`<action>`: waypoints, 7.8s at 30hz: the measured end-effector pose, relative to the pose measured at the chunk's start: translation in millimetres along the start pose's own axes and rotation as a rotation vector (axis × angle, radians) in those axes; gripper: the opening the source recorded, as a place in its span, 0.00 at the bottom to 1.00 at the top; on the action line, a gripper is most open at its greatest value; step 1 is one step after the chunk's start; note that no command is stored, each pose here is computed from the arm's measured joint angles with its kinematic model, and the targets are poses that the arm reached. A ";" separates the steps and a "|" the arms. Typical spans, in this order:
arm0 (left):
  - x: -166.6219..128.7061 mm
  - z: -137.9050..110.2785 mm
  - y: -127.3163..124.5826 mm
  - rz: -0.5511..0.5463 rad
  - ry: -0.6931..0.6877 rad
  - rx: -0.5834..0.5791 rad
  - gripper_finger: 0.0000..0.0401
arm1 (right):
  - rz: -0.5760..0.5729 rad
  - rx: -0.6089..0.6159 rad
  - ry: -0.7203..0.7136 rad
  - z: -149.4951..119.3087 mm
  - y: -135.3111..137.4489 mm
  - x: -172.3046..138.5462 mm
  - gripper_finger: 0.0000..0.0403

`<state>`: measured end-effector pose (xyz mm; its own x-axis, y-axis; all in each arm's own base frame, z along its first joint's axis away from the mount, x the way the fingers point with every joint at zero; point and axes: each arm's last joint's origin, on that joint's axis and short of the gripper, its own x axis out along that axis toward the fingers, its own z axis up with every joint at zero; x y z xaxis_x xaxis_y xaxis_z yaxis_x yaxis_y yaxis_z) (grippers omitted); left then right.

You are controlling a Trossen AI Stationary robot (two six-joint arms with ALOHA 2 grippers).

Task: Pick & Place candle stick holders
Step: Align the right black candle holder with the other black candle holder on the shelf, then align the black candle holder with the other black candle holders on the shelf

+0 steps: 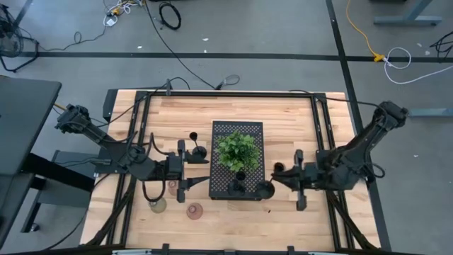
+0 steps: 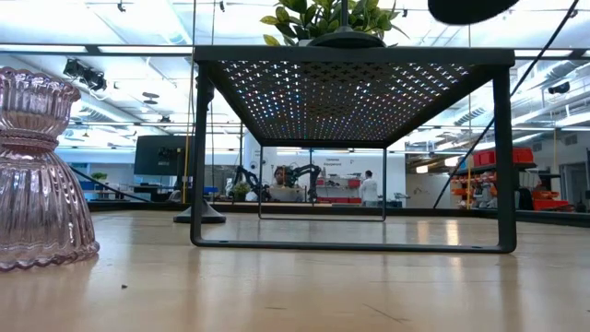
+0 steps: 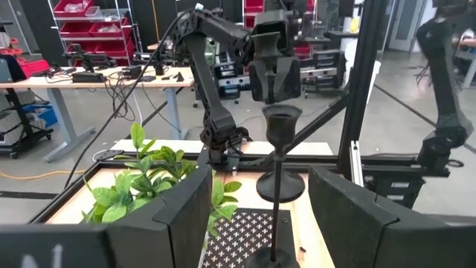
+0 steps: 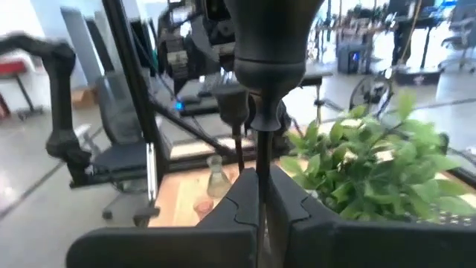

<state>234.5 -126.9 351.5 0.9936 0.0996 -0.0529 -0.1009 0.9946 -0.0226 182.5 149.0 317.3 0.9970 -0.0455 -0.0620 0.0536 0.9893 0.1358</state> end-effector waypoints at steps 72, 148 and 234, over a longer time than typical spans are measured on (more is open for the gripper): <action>-0.4 -4.6 -0.2 -0.001 0.040 0.066 0.56 | -0.177 -0.103 -0.063 -43.6 24.8 35.6 0.00; -0.5 -6.4 0.0 0.000 0.056 0.077 0.56 | -0.144 -0.093 -0.015 -48.2 18.2 43.1 0.47; -29.1 -196.5 145.1 0.298 0.172 -0.063 0.53 | -0.430 -0.213 -0.105 -18.1 34.5 -7.3 0.50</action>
<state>181.1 9.1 153.6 0.8974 0.3743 -0.2338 -0.3940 0.9181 -0.0423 176.1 185.9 304.5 0.8879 -0.4589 0.0335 0.4600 0.8837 -0.0866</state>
